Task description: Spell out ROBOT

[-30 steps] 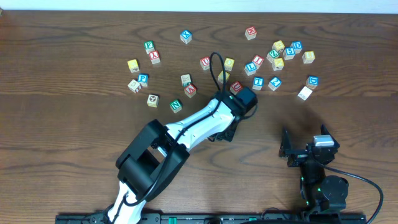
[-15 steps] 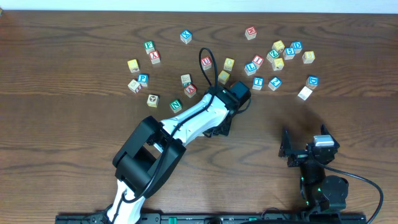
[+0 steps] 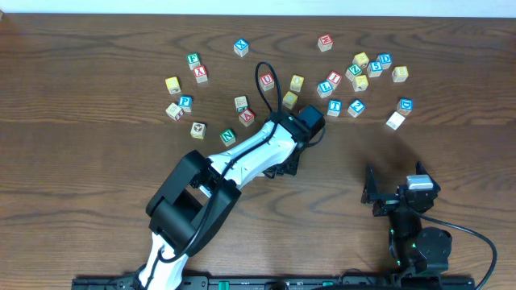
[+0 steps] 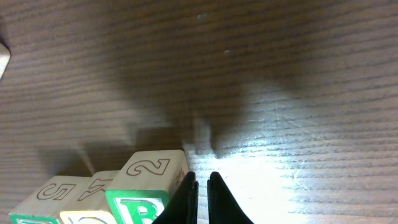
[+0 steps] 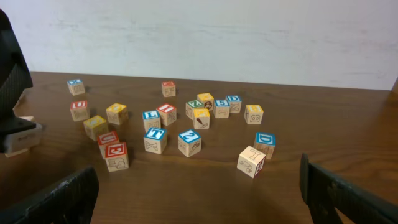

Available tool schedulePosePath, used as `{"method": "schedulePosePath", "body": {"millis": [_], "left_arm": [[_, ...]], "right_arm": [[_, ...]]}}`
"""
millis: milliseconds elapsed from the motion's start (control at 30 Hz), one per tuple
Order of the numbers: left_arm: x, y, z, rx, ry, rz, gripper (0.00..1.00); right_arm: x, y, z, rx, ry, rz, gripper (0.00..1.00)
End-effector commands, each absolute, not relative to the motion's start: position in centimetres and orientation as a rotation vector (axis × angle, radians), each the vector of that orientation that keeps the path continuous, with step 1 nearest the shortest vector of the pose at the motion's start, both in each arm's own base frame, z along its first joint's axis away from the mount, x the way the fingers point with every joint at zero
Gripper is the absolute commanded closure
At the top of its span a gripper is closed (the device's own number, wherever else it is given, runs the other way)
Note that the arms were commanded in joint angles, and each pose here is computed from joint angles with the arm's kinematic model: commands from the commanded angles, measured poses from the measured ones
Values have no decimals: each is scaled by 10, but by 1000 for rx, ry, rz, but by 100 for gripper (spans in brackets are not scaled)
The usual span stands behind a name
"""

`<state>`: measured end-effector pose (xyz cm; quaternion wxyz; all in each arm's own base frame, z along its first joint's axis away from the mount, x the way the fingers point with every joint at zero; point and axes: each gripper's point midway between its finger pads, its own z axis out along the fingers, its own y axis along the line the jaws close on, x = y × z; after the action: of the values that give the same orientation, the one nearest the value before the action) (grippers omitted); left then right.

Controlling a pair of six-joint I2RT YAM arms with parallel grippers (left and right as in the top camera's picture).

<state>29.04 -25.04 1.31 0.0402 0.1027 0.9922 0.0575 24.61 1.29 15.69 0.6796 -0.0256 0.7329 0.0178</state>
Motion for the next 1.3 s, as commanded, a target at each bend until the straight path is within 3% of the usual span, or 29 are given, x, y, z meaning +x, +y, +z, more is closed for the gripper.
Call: {"method": "schedulePosePath", "body": {"millis": [0,833,1267], "left_arm": [[289,-239,8,293,3040,259,93],[284,-235,9,299,3059,289,92],[306,-256,8,274,2973,162,92]], "right_arm": [[246,12,156,-47,1646,41,1],[246,12,156,-47,1646,41,1],[246,12,156,-47,1646,41,1]]}}
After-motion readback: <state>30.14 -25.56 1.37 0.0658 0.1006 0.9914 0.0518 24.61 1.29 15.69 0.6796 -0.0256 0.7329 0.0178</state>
